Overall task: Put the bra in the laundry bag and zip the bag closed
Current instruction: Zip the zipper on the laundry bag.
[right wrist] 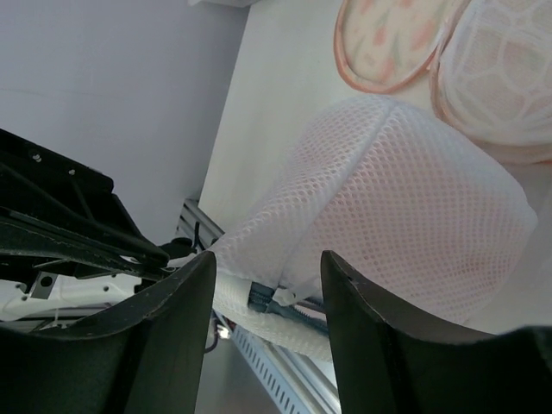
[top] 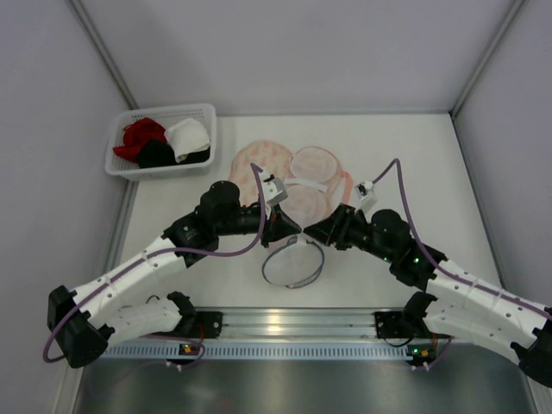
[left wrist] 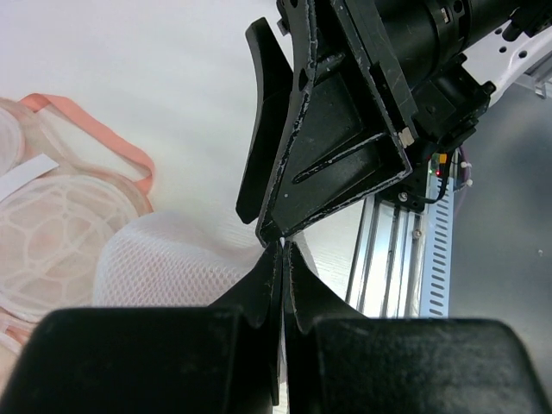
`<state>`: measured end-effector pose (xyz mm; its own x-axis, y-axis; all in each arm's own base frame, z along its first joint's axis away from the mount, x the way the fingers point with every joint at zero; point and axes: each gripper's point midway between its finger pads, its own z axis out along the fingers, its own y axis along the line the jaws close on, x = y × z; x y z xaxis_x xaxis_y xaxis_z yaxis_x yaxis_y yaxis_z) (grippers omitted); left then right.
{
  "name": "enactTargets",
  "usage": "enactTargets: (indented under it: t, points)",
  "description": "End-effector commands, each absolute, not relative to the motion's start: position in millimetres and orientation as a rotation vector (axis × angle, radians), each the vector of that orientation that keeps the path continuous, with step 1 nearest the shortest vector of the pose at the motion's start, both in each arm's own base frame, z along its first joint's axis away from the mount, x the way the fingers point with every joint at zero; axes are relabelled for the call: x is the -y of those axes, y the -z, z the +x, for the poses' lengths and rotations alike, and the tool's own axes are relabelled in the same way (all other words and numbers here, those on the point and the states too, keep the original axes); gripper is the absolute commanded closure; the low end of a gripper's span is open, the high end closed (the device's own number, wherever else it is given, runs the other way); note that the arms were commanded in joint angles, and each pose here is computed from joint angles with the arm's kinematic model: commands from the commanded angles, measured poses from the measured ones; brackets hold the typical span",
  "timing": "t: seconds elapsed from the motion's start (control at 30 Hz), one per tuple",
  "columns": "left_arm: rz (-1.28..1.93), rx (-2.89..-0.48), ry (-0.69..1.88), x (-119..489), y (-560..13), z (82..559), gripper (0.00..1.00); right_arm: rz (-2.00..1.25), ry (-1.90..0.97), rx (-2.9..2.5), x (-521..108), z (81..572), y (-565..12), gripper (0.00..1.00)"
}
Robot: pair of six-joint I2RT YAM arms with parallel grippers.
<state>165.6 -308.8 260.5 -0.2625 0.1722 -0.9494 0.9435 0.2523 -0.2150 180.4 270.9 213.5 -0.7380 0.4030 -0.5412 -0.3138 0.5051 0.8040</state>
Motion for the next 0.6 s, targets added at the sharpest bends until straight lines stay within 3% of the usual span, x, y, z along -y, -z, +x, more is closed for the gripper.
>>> enactTargets:
  t: [0.0,0.37,0.57]
  points:
    - [1.025,-1.510,1.105,315,-297,172,1.00,0.082,-1.330,-1.980,-275,186,-233,0.48]
    - [0.943,-1.548,1.047,312,-298,188,1.00,0.088,-1.245,-2.045,-265,184,-214,0.42]
    - [0.951,-1.568,1.085,314,-292,182,1.00,-0.036,-1.201,-1.916,-249,178,-211,0.32]
